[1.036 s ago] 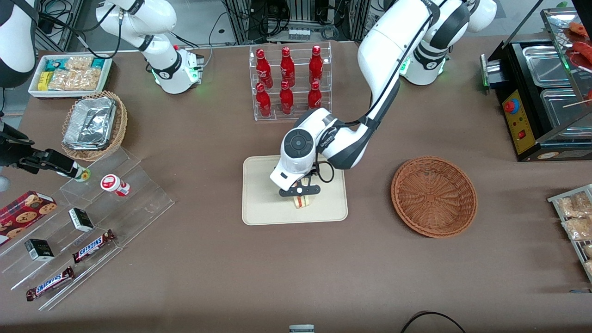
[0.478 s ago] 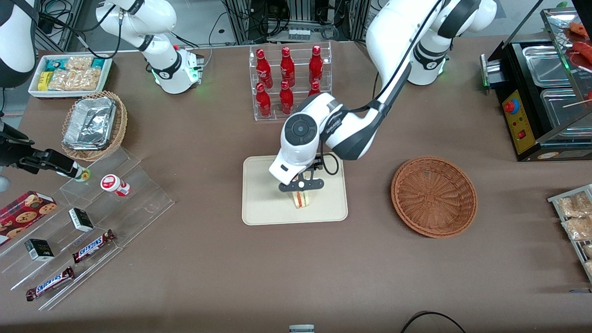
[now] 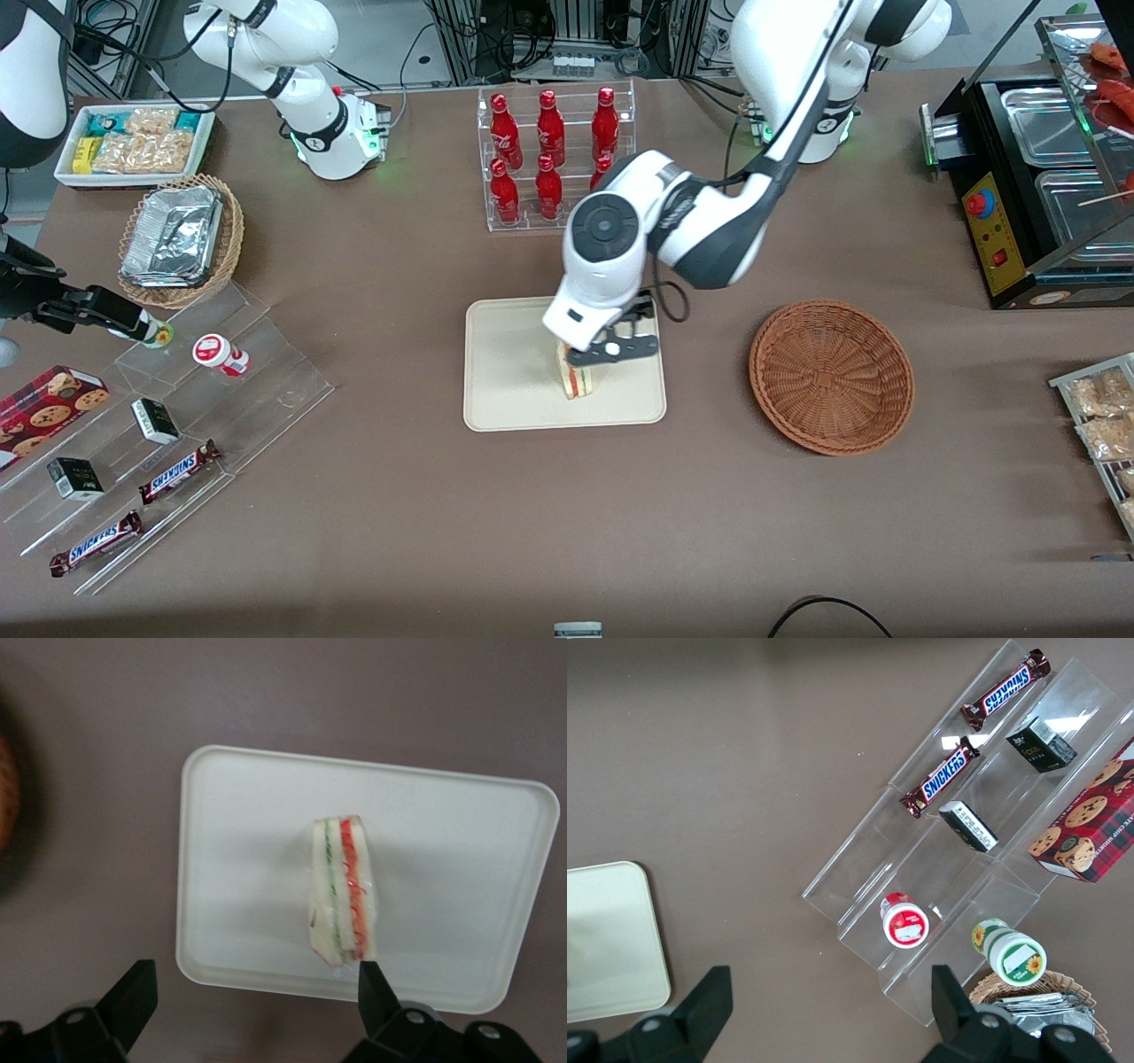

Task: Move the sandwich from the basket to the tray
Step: 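Raise the open left gripper away from the sandwich on the tray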

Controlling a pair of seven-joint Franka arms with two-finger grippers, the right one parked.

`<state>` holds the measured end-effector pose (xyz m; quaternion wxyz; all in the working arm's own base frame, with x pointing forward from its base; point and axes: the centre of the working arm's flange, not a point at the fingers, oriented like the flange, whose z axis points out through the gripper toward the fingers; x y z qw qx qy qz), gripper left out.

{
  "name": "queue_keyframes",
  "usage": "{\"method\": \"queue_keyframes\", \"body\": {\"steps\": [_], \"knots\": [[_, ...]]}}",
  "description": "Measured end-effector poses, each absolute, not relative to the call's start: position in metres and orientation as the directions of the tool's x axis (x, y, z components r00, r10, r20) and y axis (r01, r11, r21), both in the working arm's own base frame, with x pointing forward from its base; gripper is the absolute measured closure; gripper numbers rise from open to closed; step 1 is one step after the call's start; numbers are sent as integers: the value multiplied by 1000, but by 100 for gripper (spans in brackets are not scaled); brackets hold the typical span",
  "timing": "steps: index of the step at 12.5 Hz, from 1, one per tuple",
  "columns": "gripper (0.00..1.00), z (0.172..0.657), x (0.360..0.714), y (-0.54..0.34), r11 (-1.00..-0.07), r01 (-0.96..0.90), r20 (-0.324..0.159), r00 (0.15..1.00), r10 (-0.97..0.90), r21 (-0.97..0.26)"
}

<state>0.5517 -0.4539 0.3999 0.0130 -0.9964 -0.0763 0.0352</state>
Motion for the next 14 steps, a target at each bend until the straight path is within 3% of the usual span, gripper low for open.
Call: {"method": "queue_keyframes", "body": {"steps": [7, 14], "knots": [[0, 447, 595, -310, -999, -12, -98, 995, -8, -37], [0, 488, 588, -157, -989, -149, -113, 982, -148, 3]]}}
